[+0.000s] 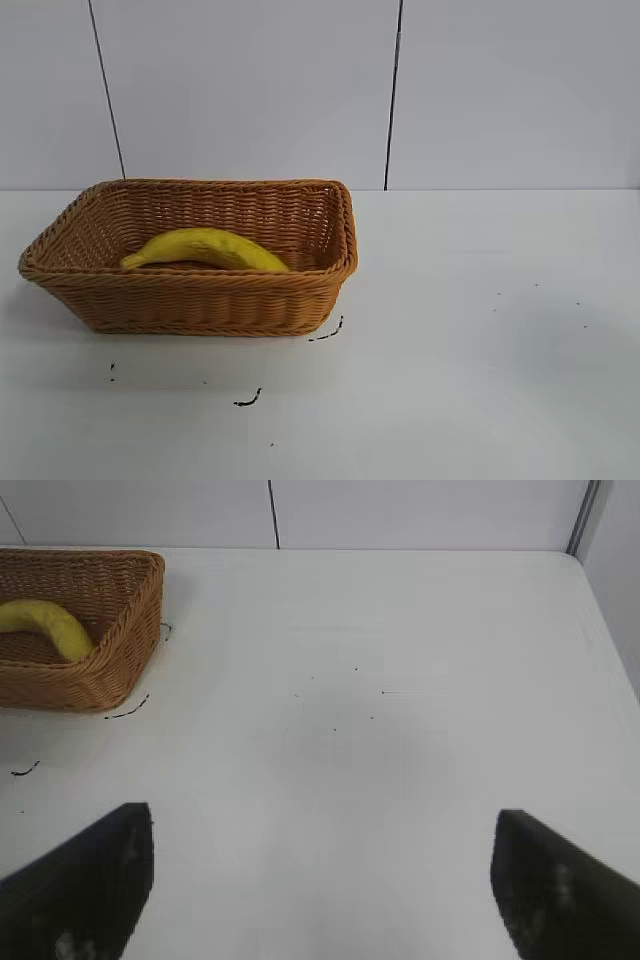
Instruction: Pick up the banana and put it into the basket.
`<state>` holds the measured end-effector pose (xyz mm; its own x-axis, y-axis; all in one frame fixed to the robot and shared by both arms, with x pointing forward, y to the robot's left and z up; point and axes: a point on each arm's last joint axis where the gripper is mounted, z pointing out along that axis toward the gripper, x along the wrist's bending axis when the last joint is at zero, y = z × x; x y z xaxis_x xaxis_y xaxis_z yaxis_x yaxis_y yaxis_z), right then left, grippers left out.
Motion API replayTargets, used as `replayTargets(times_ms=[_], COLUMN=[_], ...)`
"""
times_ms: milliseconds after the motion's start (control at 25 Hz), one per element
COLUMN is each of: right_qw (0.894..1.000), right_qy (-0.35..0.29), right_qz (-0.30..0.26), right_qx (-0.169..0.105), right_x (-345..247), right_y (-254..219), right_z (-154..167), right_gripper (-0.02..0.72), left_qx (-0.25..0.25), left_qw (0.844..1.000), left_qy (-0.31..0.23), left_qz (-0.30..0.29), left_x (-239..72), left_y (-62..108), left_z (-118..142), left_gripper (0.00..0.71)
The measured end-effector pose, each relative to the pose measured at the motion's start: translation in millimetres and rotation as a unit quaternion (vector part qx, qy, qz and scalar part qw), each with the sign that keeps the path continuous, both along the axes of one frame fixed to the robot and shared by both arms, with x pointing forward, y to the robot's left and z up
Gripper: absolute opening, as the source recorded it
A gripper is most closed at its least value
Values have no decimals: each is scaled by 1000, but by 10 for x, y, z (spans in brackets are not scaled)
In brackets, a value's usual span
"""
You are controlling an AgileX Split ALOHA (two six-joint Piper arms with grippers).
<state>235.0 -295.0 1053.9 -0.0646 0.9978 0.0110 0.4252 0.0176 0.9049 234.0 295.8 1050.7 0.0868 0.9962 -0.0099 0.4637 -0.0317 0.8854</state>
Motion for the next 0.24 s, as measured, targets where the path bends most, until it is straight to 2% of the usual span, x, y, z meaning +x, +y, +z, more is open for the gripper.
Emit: replayTargets(times_ms=[240], right_qw=[1000], right_qy=[-1], right_qz=[-1], right_qx=[-1], right_x=[1], right_y=[-2], right_z=[2], right_gripper=[638], left_qx=[0], left_qw=[1000], left_qy=[0], left_qz=[0], left_x=[0], left_y=[0], left_z=[0], left_gripper=[690])
